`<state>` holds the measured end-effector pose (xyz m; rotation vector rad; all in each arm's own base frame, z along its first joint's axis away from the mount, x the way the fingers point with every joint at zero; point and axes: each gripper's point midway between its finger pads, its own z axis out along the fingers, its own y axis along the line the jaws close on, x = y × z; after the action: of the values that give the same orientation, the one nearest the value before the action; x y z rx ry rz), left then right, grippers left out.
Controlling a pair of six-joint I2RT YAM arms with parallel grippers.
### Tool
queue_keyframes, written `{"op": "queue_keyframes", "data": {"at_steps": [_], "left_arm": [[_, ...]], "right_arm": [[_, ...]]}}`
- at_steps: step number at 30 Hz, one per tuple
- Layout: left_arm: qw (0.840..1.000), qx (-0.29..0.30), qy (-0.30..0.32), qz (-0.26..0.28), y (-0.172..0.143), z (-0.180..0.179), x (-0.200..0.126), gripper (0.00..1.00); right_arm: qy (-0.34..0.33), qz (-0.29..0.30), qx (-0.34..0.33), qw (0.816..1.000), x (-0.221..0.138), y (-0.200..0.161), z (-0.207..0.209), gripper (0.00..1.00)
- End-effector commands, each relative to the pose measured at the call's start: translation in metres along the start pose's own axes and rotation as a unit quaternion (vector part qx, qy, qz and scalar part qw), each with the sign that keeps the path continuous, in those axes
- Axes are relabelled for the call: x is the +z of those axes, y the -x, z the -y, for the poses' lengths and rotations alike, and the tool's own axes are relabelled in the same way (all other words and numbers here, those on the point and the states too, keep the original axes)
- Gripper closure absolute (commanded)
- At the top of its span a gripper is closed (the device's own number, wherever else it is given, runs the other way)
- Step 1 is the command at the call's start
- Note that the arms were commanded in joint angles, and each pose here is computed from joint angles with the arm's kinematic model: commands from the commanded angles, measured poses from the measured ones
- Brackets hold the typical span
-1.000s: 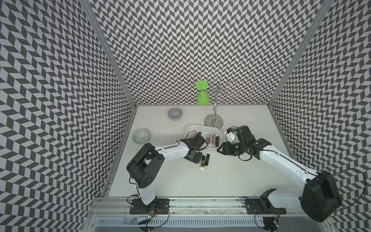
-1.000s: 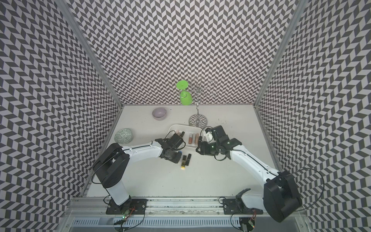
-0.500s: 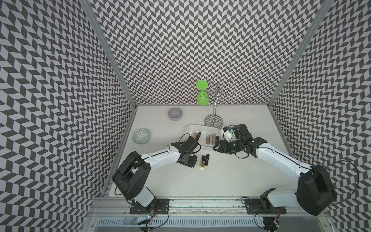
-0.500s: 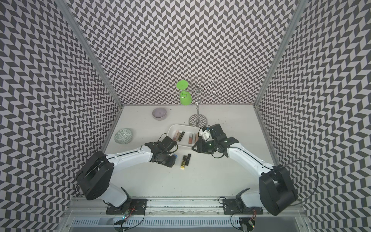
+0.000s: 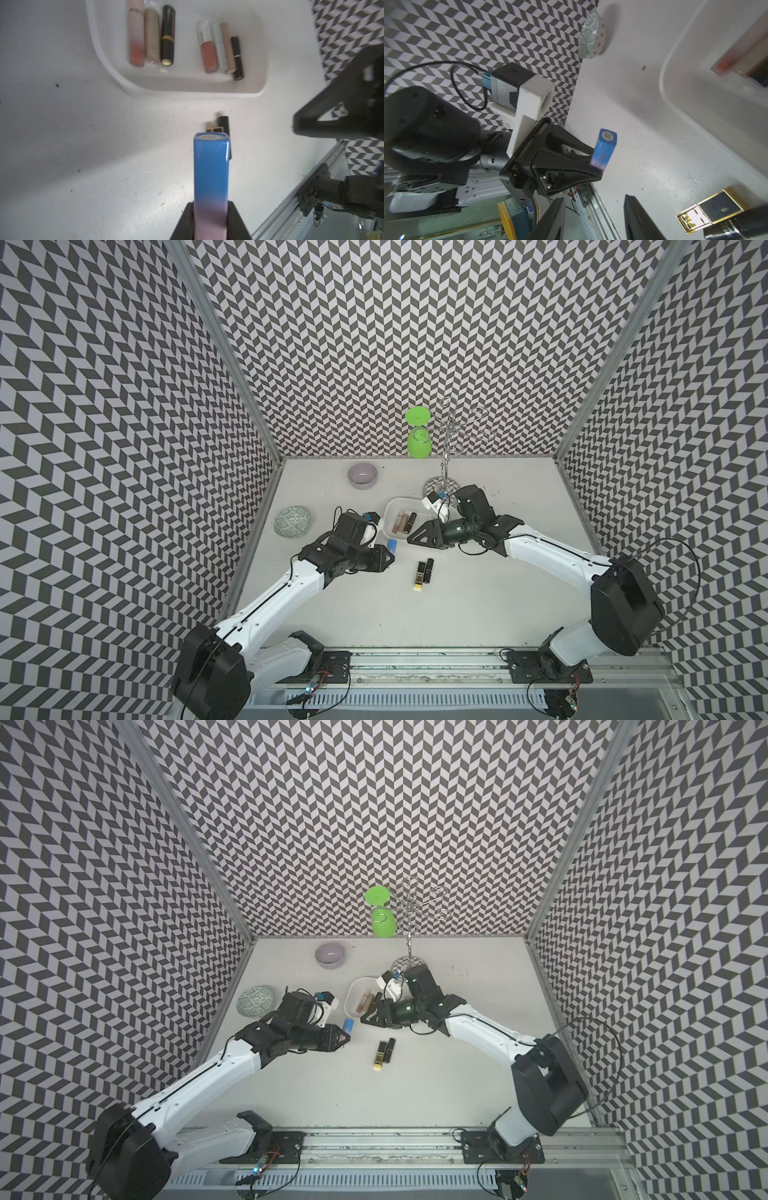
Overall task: Put the lipstick into the storage box
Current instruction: Pick up the lipstick at the center of the board.
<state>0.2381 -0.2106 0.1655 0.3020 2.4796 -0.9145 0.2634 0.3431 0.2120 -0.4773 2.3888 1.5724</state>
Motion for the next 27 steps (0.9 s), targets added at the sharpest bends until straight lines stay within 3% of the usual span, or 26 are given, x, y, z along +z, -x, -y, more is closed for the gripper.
{"op": "queue_keyframes", "data": {"at_steps": [1,7,17,27], "left_arm": [[0.990,0.025,-0.125,0.057,0.033,0.050,-0.026,0.74],[0.972,0.049,-0.211,0.089,0.061,0.088,-0.051,0.73],[0.953,0.070,-0.277,0.103,0.073,0.119,-0.072,0.73],[0.947,0.069,-0.296,0.107,0.073,0.122,-0.073,0.73]], "right_arm": [[0.072,0.021,-0.064,0.995,-0.011,0.023,-0.051,0.50],[0.109,0.034,-0.086,0.990,-0.024,0.028,-0.081,0.49],[0.141,0.053,-0.095,0.984,-0.034,0.033,-0.102,0.50],[0.182,0.066,-0.120,0.974,-0.048,0.033,-0.128,0.65]]}}
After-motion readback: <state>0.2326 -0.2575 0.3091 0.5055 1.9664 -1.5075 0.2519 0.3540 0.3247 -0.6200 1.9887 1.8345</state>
